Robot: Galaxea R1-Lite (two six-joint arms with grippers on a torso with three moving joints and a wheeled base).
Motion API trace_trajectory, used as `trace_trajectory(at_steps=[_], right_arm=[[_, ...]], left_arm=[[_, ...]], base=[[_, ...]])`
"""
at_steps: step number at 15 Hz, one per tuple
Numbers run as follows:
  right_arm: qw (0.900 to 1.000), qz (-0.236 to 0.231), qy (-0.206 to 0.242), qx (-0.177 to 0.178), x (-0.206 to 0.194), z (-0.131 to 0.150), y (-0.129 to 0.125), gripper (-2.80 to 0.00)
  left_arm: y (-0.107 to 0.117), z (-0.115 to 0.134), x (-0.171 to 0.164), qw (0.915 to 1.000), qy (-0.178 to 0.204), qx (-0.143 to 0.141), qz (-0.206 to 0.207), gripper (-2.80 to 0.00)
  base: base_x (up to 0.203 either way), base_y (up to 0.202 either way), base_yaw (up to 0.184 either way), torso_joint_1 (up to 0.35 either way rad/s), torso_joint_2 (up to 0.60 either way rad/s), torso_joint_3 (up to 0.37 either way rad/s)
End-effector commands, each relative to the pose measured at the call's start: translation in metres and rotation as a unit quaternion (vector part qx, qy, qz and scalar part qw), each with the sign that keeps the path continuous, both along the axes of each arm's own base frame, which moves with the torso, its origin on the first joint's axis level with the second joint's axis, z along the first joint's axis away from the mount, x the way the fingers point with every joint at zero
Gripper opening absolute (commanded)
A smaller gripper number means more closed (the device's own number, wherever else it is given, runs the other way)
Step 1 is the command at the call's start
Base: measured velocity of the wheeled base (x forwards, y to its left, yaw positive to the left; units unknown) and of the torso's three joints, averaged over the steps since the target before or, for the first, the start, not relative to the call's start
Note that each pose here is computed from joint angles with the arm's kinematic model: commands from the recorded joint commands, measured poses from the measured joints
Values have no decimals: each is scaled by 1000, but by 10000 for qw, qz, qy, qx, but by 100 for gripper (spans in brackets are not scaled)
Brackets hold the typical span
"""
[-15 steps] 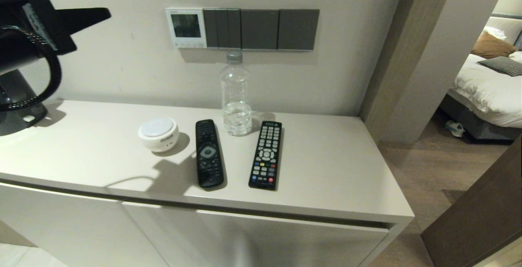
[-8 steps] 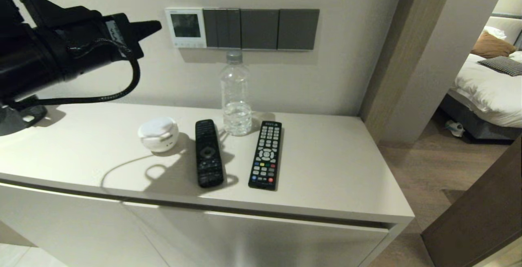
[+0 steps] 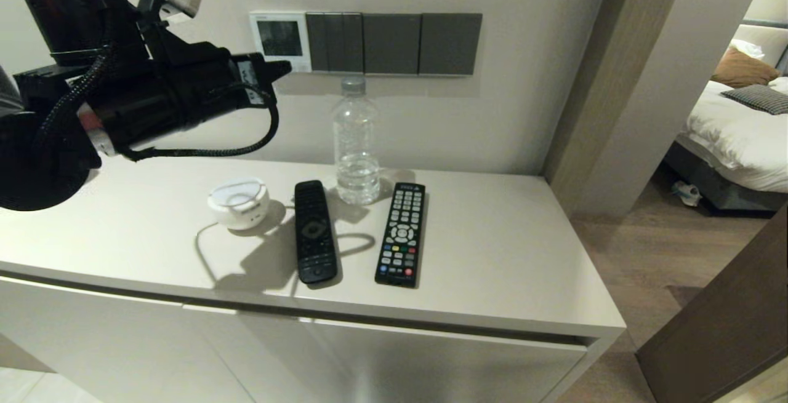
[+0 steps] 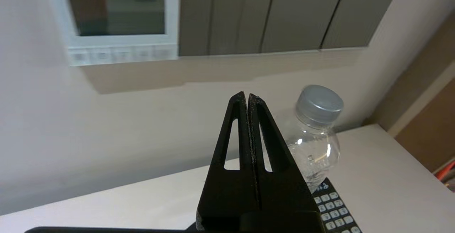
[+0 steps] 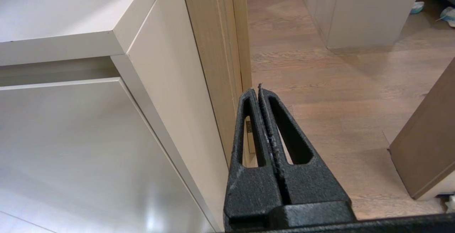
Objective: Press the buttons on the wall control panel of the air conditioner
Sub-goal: Turn on the central air conditioner
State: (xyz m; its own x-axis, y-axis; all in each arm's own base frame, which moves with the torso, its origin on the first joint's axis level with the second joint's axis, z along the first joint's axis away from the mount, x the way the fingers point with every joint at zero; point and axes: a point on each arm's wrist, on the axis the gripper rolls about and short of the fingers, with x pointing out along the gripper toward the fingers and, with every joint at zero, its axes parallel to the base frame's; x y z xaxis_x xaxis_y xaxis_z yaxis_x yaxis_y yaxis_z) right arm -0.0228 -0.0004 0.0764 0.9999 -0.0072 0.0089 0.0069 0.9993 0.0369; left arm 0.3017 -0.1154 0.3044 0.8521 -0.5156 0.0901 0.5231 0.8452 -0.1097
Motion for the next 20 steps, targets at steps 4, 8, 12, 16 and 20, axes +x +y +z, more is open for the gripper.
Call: trace_trajectory(at_steps=[4, 8, 12, 16, 20], right_arm=[[10000, 5, 14, 0, 0, 0, 0, -280], [10000, 2, 14, 0, 0, 0, 0, -280], [10000, 5, 14, 0, 0, 0, 0, -280], [10000, -2, 14, 0, 0, 0, 0, -280], [10000, -1, 14, 0, 0, 0, 0, -280]], left_arm=[[-13, -11, 31, 10000, -4, -16, 18, -280], [-20, -22, 51, 10000, 69, 22, 36, -280], [-22, -23, 59, 10000, 36, 8, 78, -280], [-22, -20, 69, 9985, 5, -47, 538, -280], [-21, -21, 72, 9984, -18, -51, 568, -280]], base=[[0, 0, 0, 0, 0, 0], [0, 0, 0, 0, 0, 0], [0, 0, 0, 0, 0, 0], [0, 0, 0, 0, 0, 0], [0, 0, 0, 0, 0, 0]])
